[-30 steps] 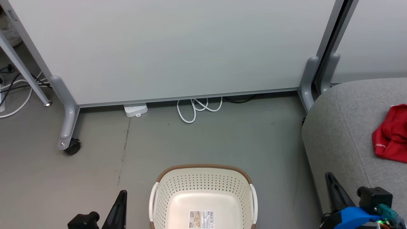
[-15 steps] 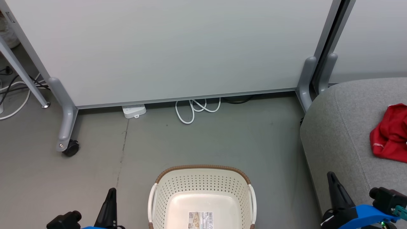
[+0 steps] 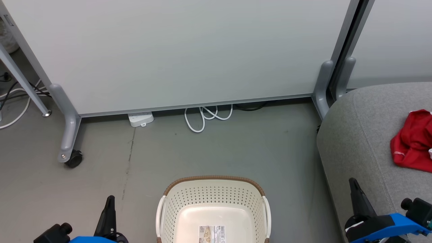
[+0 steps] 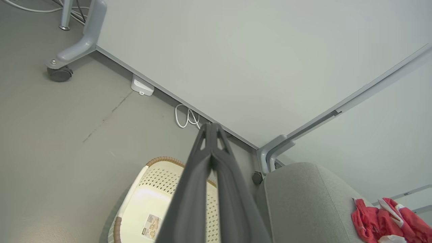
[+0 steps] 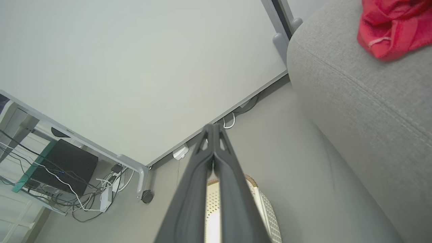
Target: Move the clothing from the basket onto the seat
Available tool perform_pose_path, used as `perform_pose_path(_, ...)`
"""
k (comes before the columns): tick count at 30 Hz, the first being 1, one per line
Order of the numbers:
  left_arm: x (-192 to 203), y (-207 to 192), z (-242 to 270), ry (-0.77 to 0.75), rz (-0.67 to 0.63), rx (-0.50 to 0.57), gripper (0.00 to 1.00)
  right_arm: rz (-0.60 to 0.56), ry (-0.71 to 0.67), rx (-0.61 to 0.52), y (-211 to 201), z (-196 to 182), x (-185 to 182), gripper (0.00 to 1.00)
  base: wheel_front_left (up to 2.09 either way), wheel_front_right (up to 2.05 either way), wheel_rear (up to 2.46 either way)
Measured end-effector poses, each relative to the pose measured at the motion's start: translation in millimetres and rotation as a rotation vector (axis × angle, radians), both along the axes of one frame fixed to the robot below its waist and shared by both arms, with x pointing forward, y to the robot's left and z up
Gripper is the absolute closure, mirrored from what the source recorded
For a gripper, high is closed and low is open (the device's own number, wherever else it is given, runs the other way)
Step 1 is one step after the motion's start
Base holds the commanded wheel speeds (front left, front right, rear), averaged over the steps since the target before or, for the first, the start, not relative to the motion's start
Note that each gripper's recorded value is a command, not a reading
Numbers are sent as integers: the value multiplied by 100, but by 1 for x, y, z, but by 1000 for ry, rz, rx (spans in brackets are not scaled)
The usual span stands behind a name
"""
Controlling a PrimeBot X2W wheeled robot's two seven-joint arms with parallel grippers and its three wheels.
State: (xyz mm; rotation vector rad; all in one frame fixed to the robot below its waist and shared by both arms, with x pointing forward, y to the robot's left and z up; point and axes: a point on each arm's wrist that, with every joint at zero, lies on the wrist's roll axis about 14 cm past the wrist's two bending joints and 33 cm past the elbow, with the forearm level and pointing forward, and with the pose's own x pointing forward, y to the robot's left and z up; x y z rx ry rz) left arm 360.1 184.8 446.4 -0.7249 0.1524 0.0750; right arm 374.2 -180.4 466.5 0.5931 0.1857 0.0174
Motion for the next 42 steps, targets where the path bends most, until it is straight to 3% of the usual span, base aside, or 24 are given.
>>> perform_pose_path(42,15,12,25,-56,77,-463,100,-95,-50,532,-8,19,9,100,0,0,0)
